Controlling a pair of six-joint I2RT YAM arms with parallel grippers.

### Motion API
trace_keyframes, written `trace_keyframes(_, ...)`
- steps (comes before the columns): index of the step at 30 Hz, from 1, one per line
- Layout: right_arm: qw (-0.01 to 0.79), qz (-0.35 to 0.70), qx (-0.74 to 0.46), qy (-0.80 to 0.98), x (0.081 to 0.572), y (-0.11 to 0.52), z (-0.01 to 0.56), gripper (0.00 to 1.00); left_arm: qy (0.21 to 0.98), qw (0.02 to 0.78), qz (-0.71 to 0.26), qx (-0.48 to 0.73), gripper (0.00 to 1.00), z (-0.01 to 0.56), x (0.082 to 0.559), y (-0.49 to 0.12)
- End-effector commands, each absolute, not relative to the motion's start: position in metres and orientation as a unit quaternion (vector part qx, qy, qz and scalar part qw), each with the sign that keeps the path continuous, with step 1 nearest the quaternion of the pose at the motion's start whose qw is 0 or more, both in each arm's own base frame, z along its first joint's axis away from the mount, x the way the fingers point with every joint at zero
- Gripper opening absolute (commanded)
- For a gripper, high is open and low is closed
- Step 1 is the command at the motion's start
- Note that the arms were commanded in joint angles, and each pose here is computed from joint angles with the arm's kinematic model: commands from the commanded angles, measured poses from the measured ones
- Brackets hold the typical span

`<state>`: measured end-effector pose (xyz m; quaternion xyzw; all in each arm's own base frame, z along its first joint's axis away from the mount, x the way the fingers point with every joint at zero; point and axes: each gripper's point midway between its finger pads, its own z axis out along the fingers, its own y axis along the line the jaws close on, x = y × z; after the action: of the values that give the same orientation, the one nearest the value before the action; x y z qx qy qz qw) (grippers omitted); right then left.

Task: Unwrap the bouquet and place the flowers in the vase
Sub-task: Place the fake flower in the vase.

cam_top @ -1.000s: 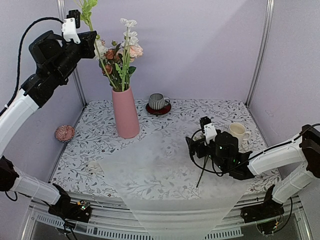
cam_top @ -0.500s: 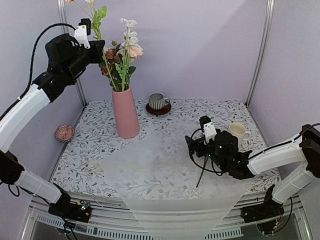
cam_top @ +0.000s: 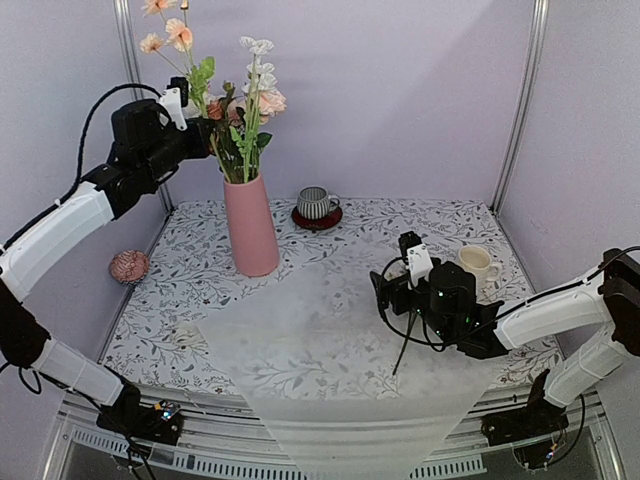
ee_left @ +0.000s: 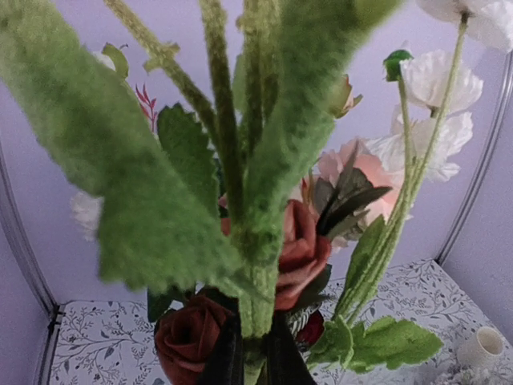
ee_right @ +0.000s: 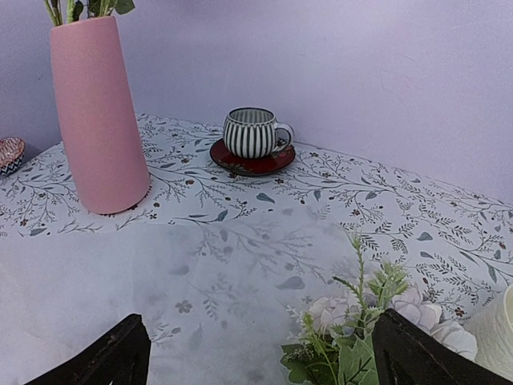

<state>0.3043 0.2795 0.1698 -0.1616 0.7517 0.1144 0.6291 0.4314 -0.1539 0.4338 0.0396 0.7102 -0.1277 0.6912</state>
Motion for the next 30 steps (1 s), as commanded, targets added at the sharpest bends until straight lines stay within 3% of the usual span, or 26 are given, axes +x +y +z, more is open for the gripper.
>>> trace_keyframes(1, 0.633, 0.124, -0.164, 0.746, 0.306, 0.287, 0.176, 0.99, 0.721, 0.675, -0.151, 0.039, 0.05, 0.412, 0.438, -0.158)
trace_keyframes(2, 0.634, 0.124, -0.163, 0.746, 0.306, 0.286, 0.177, 0.99, 0.726, 0.669, -0.154, 0.042, 0.08, 0.404, 0.439, -0.161)
trace_keyframes(6, 0.634, 0.123, -0.163, 0.746, 0.306, 0.287, 0.177, 0.99, 0.741, 0.65, -0.162, 0.046, 0.38, 0.387, 0.437, -0.163)
trace_keyframes(10, 0.632, 0.123, -0.164, 0.747, 0.306, 0.287, 0.176, 0.99, 0.744, 0.644, -0.173, 0.046, 0.54, 0.385, 0.424, -0.161)
trace_keyframes(17, 0.632, 0.122, -0.164, 0.748, 0.307, 0.288, 0.176, 0.99, 0.759, 0.623, -0.186, 0.035, 0.66, 0.37, 0.404, -0.155)
trace_keyframes(30, 0.631, 0.12, -0.168, 0.748, 0.307, 0.288, 0.175, 0.99, 0.79, 0.573, -0.215, 0.041, 0.75, 0.305, 0.386, -0.162)
